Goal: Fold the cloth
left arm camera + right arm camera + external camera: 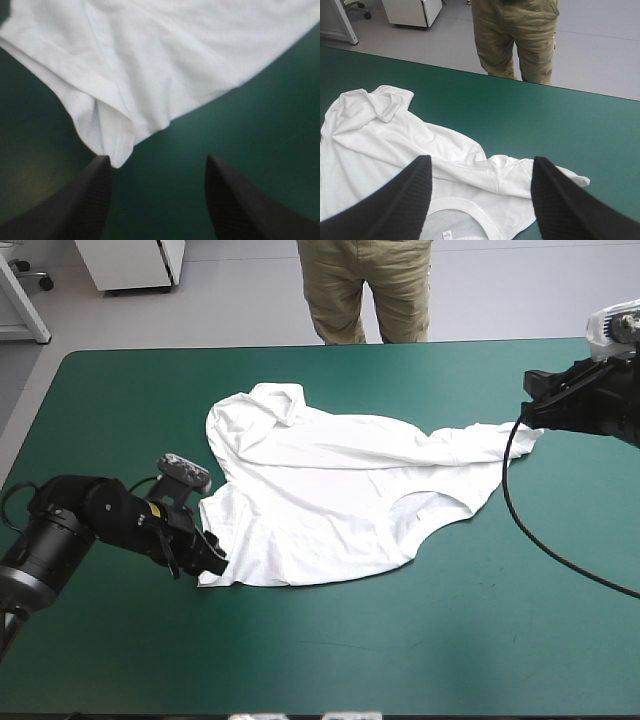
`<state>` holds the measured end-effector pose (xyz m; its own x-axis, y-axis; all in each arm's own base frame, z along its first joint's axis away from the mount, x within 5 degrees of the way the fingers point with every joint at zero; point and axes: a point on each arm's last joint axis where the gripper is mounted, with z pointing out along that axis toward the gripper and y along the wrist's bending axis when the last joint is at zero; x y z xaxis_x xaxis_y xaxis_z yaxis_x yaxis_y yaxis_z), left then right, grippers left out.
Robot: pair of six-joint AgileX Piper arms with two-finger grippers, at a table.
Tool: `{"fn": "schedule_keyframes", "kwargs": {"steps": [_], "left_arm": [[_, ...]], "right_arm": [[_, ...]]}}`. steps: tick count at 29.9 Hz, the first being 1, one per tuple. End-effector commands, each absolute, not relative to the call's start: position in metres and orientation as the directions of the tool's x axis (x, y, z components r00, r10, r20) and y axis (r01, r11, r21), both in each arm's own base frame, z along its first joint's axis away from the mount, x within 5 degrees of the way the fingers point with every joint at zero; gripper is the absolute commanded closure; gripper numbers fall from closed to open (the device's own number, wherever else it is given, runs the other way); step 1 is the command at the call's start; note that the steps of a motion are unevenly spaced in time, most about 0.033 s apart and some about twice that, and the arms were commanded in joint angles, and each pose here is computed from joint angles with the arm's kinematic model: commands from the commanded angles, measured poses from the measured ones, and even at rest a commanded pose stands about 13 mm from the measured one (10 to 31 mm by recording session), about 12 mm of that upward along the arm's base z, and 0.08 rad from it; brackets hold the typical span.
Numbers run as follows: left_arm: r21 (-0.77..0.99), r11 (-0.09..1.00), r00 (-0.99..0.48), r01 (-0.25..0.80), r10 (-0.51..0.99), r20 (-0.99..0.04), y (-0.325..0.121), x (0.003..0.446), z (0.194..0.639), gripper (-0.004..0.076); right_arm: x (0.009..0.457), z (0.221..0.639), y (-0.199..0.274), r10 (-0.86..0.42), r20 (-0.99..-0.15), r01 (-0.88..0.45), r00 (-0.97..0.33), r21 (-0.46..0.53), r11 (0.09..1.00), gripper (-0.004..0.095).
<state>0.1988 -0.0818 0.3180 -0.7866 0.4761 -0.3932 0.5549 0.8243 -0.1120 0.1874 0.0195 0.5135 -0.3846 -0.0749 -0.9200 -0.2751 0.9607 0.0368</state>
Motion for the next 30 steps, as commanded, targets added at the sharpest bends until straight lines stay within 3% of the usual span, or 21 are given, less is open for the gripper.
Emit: {"fn": "schedule_keyframes", "kwargs": {"steps": [1,7,19,30], "left_arm": [[-0.068,0.834,-0.768,0.548,0.469,-0.436,-0.086,0.198,0.309,0.0311],[0.036,0.953,-0.846,0.301,0.284,-0.451,-0.064,0.209,0.301,0.0311],[-0.055,0.938,-0.884,0.342,0.302,-0.358,-0.077,0.229,0.272,0.0311],[-0.141,0.925,-0.935,0.354,0.345,-0.086,-0.085,0.232,0.195,0.0311]], "right_arm": [[0.179,0.526,0.020,-0.046,-0.947,-0.273,-0.318,0.044,0.961,0.0368],[0.179,0.526,0.021,-0.043,-0.944,-0.282,-0.326,0.054,0.958,0.0368],[0.179,0.526,0.021,-0.052,-0.945,-0.288,-0.322,0.045,0.957,0.0368],[0.179,0.526,0.021,-0.057,-0.947,-0.291,-0.317,0.039,0.956,0.0368]]}}
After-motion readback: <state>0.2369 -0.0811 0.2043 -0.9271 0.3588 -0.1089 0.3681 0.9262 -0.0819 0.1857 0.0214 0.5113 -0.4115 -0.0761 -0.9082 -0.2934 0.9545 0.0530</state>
